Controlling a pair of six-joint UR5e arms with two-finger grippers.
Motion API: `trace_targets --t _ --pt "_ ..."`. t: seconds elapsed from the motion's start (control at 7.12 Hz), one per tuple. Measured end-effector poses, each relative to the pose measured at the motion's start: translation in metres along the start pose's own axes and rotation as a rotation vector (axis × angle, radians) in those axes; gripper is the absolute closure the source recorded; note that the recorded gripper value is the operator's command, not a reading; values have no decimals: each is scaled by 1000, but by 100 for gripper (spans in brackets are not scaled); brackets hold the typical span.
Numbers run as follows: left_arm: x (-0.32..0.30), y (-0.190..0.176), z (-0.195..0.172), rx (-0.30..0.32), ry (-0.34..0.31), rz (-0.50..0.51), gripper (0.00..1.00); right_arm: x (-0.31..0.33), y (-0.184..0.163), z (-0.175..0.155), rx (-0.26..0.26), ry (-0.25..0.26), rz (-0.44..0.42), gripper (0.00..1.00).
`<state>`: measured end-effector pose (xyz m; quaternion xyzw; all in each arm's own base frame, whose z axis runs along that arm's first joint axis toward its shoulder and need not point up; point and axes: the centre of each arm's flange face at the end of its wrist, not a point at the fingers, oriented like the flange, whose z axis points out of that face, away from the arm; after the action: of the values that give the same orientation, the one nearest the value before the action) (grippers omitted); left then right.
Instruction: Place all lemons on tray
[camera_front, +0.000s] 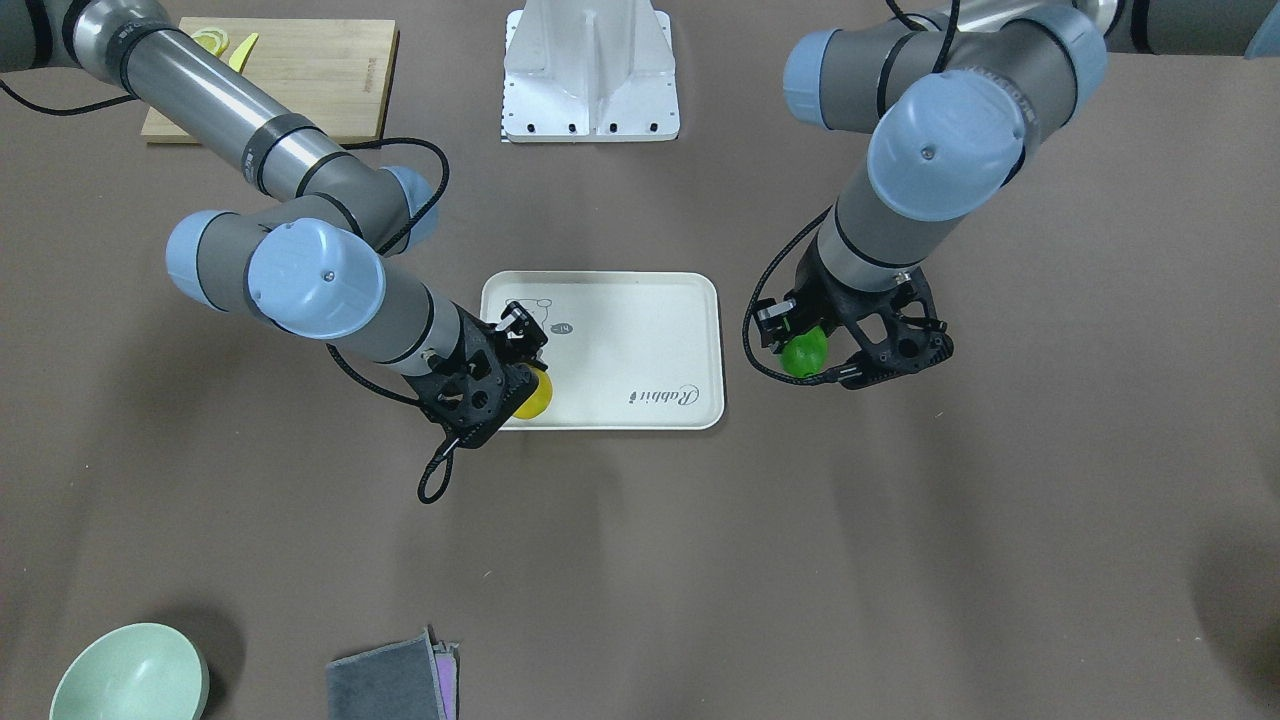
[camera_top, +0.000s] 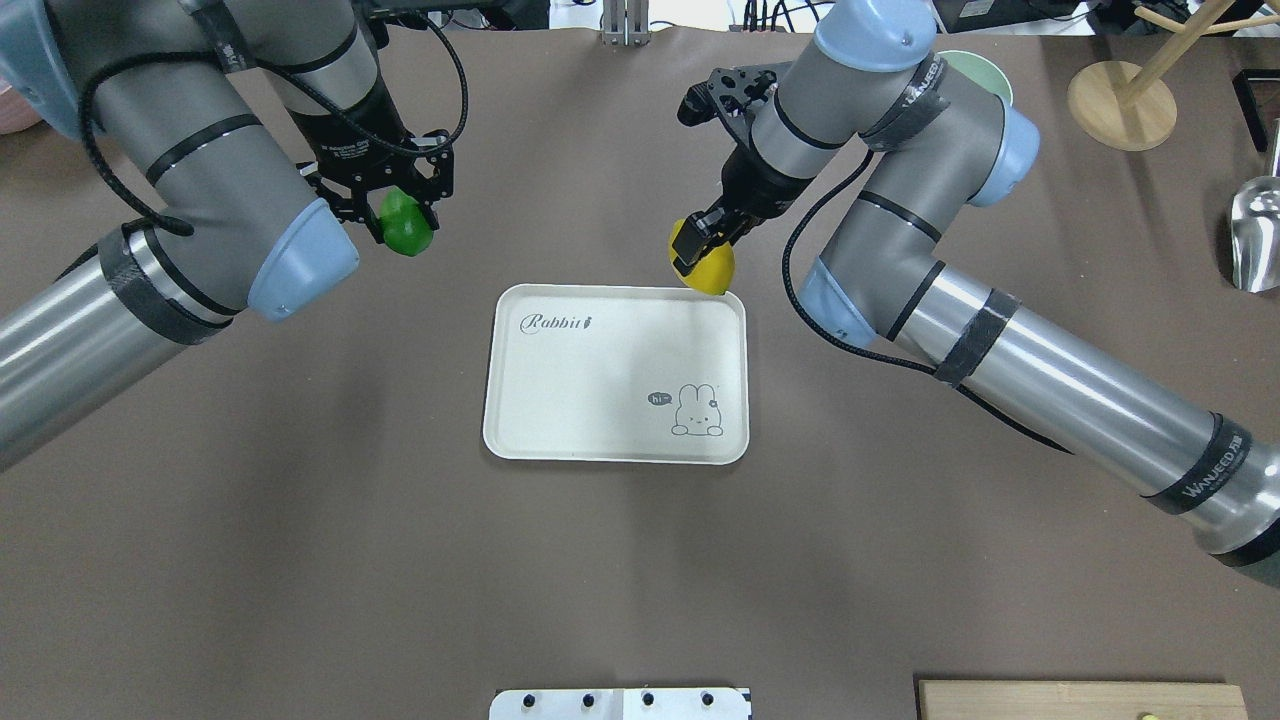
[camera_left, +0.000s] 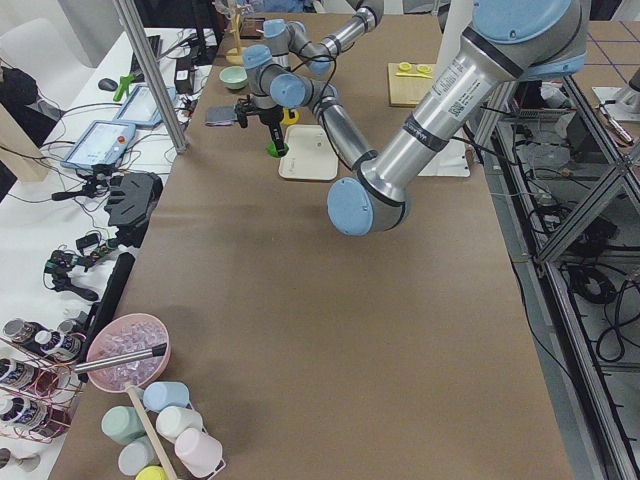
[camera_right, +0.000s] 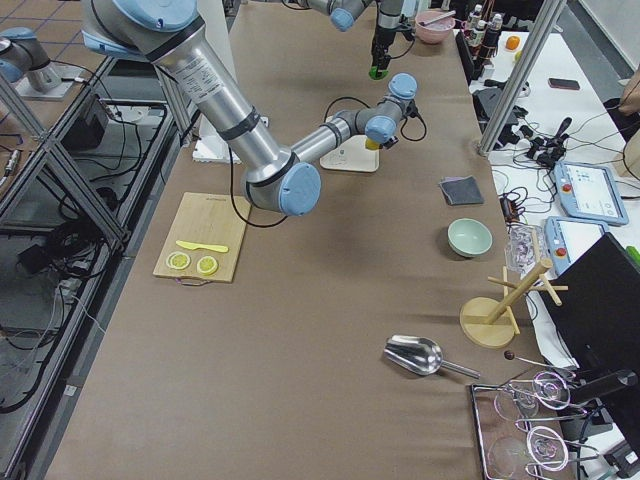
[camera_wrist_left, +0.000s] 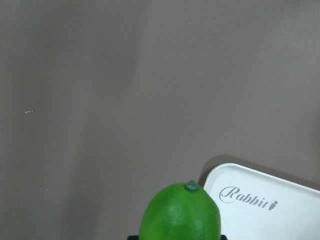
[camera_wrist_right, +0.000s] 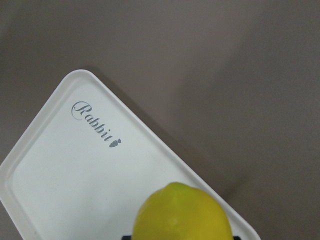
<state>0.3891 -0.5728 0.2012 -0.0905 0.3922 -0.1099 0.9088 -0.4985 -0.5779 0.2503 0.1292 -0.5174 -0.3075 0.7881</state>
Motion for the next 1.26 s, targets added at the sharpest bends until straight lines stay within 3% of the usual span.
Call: trace_targets --t 0.14,0.42,0.56,0.98,1.26 --pt "13 6 9 -2 -3 -3 100 0 3 9 -14 -3 -11 44" --pt "41 18 26 9 -4 -2 100 -1 11 23 -39 -10 -21 8" --pt "54 31 41 11 6 9 100 -1 15 31 -54 -15 -19 0" --pt "83 64 84 12 13 22 100 -7 27 51 -89 -36 -17 0" --pt "86 68 102 16 14 34 94 4 22 31 -79 -56 -4 0"
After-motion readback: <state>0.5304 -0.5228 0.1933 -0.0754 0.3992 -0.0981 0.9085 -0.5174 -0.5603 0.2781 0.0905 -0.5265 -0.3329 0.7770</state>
